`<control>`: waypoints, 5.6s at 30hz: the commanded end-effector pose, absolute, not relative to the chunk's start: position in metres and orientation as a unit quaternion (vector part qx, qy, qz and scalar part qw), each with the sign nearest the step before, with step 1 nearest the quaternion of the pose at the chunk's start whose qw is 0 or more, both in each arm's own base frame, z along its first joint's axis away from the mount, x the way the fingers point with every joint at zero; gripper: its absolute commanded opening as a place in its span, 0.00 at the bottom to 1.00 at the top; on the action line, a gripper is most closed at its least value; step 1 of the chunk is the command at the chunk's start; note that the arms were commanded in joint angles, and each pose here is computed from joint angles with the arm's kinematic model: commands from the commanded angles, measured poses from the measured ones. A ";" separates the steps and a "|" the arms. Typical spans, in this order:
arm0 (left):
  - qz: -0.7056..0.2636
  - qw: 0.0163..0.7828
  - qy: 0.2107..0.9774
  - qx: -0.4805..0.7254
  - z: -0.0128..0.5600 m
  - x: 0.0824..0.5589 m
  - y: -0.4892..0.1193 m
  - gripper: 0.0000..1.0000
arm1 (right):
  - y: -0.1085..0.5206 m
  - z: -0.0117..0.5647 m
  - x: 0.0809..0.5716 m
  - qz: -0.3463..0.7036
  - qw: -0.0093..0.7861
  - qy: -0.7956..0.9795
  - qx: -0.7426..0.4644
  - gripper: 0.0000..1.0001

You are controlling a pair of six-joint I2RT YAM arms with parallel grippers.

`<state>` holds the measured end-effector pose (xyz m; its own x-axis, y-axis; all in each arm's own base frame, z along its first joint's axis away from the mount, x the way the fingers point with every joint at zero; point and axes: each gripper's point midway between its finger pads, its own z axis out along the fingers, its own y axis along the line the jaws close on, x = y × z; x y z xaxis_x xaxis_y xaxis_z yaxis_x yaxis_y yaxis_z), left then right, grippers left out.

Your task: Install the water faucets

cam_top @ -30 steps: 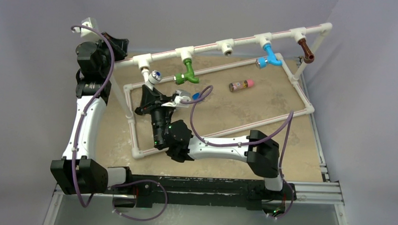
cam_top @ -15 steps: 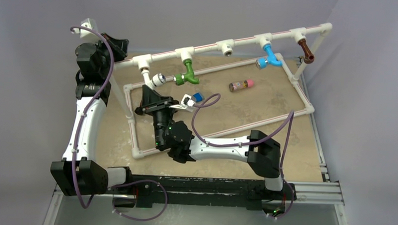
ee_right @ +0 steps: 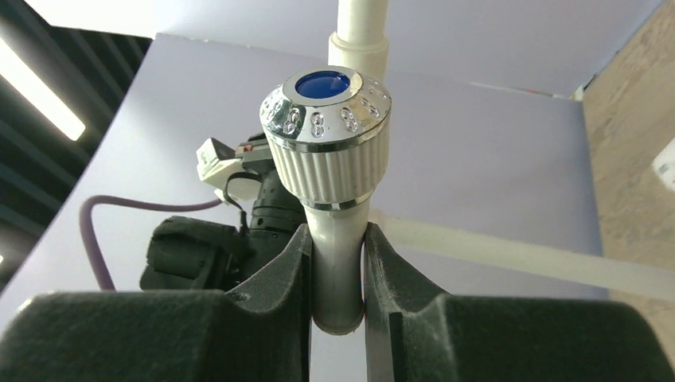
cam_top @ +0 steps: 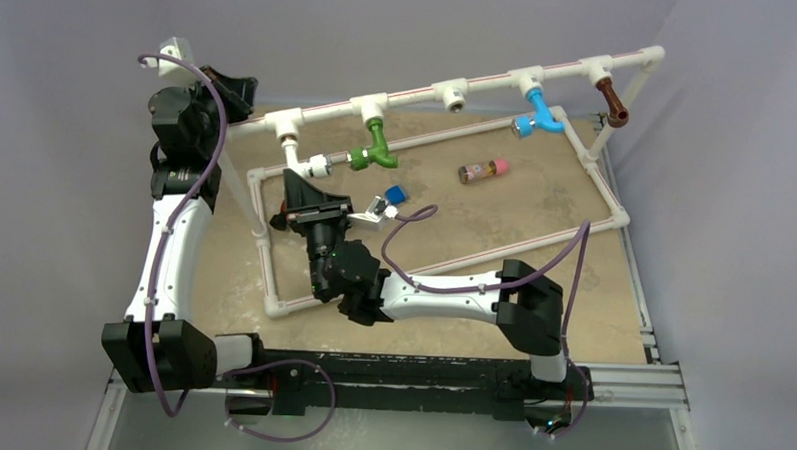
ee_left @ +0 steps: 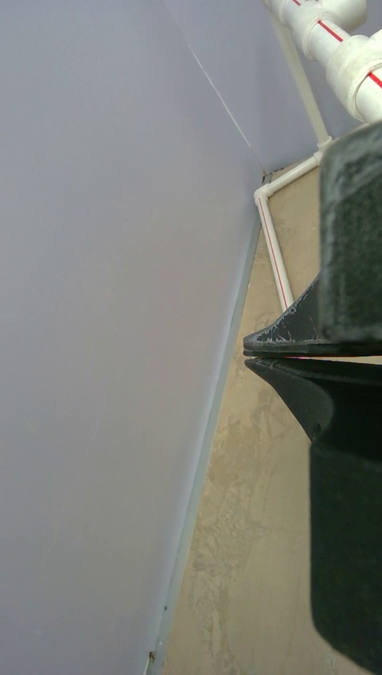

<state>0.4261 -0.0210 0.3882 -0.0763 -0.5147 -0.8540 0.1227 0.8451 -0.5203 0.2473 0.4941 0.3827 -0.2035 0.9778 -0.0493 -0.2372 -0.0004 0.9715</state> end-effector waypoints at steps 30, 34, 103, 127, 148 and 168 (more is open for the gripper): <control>-0.273 0.414 0.847 -0.190 0.231 0.377 -0.052 0.00 | 0.479 0.422 0.272 0.749 0.309 0.385 0.442 0.00; -0.273 0.415 0.847 -0.190 0.231 0.377 -0.052 0.00 | 0.478 0.422 0.271 0.748 0.314 0.388 0.438 0.00; -0.264 0.415 0.849 -0.195 0.229 0.378 -0.047 0.00 | 0.446 0.422 0.233 0.758 0.417 0.393 0.313 0.84; -0.266 0.408 0.850 -0.200 0.225 0.379 -0.044 0.00 | 0.430 0.406 0.200 0.703 0.501 0.482 0.154 0.78; -0.271 0.411 0.848 -0.198 0.229 0.378 -0.043 0.00 | 0.395 0.405 0.186 0.242 0.787 0.443 -0.355 0.81; -0.275 0.407 0.848 -0.199 0.227 0.378 -0.043 0.00 | 0.421 0.439 0.196 -0.236 0.822 0.203 -0.477 0.85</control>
<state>0.4200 -0.0239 0.3845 -0.1126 -0.5276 -0.8420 0.1504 0.8286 -0.5393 0.1984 0.4346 0.3751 0.8212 -0.5470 -0.1623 0.0401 0.3391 -0.9399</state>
